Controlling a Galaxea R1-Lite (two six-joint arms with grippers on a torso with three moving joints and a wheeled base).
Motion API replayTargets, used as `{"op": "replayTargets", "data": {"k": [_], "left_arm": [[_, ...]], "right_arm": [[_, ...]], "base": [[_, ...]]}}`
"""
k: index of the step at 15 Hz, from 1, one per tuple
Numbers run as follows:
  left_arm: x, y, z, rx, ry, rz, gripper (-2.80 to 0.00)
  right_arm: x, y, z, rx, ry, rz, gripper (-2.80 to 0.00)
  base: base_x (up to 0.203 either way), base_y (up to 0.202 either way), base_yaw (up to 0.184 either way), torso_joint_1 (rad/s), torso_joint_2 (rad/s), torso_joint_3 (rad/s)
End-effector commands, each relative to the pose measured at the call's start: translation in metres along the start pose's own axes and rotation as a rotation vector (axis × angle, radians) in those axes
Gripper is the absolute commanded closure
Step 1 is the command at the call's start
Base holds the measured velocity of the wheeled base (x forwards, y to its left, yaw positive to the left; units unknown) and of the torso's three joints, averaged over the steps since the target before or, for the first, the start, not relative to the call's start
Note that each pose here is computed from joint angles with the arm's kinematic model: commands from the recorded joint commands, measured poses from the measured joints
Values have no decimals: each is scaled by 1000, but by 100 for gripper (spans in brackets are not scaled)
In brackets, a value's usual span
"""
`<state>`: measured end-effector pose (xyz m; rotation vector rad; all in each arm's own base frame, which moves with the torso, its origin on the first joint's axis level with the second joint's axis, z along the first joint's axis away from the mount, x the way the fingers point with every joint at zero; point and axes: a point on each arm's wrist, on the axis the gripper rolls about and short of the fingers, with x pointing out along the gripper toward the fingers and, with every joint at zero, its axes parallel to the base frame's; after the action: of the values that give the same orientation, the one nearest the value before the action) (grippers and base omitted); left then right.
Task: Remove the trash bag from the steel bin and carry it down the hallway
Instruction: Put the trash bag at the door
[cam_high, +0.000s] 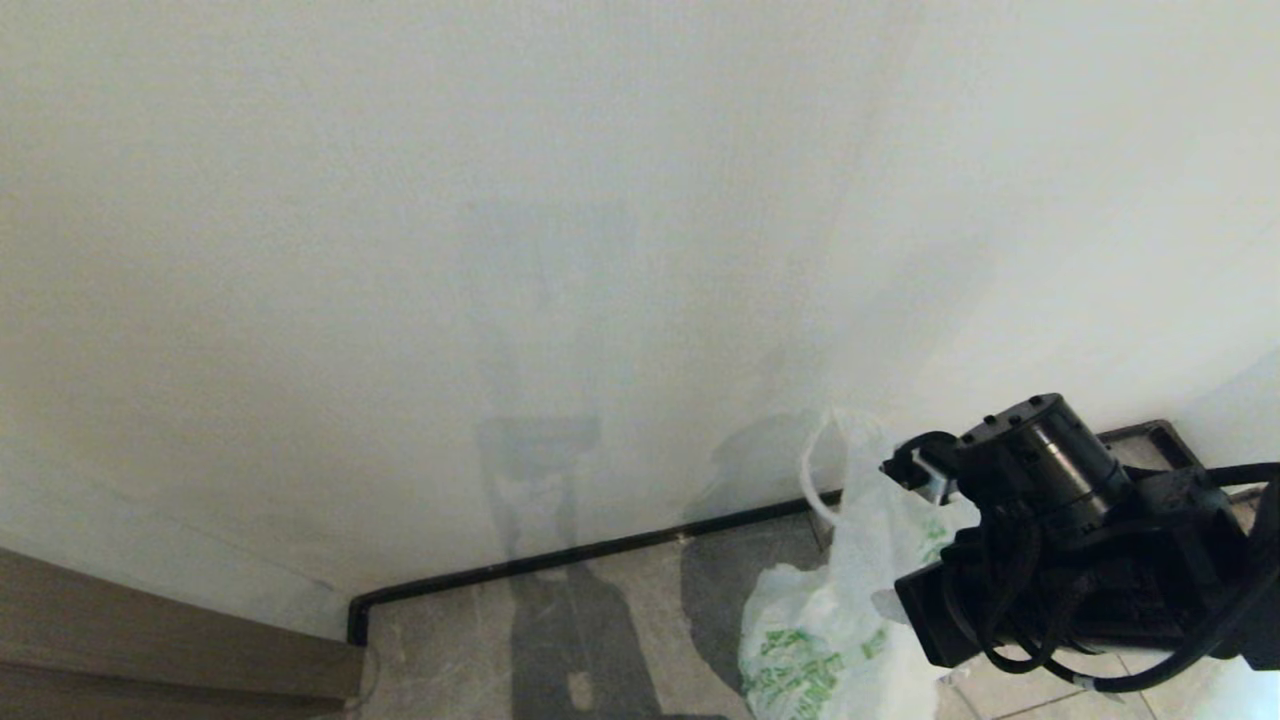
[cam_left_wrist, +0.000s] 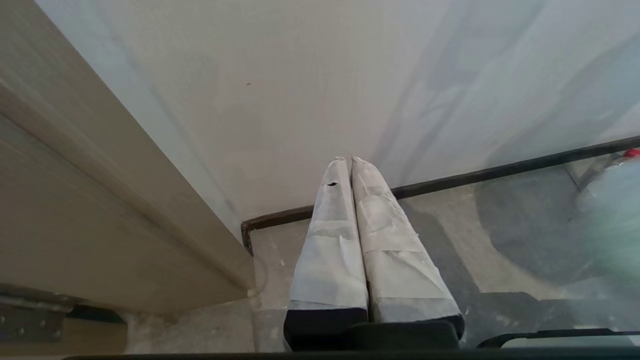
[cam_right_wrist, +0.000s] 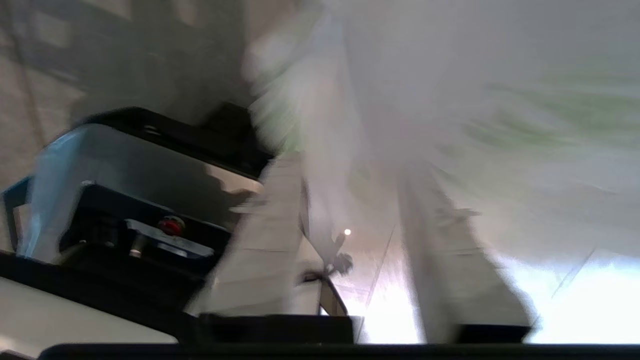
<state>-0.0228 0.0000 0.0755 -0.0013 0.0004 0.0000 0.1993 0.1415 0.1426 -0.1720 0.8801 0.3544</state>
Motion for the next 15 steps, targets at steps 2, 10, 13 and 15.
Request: {"op": "replayTargets", "data": {"k": [2, 10, 13, 15], "left_arm": [[0, 0, 0, 0, 1, 0, 0], [0, 0, 0, 0, 1, 0, 0], [0, 0, 0, 0, 1, 0, 0], [0, 0, 0, 0, 0, 0, 0]], "right_arm": [[-5, 12, 4, -24, -32, 26, -280], [-84, -23, -9, 416, -317, -80, 0], [-117, -41, -37, 517, -401, -124, 0], [-133, -55, -61, 586, -449, -178, 0]], "base": [[0, 0, 0, 0, 0, 0], [0, 0, 0, 0, 0, 0], [0, 0, 0, 0, 0, 0], [0, 0, 0, 0, 0, 0]]}}
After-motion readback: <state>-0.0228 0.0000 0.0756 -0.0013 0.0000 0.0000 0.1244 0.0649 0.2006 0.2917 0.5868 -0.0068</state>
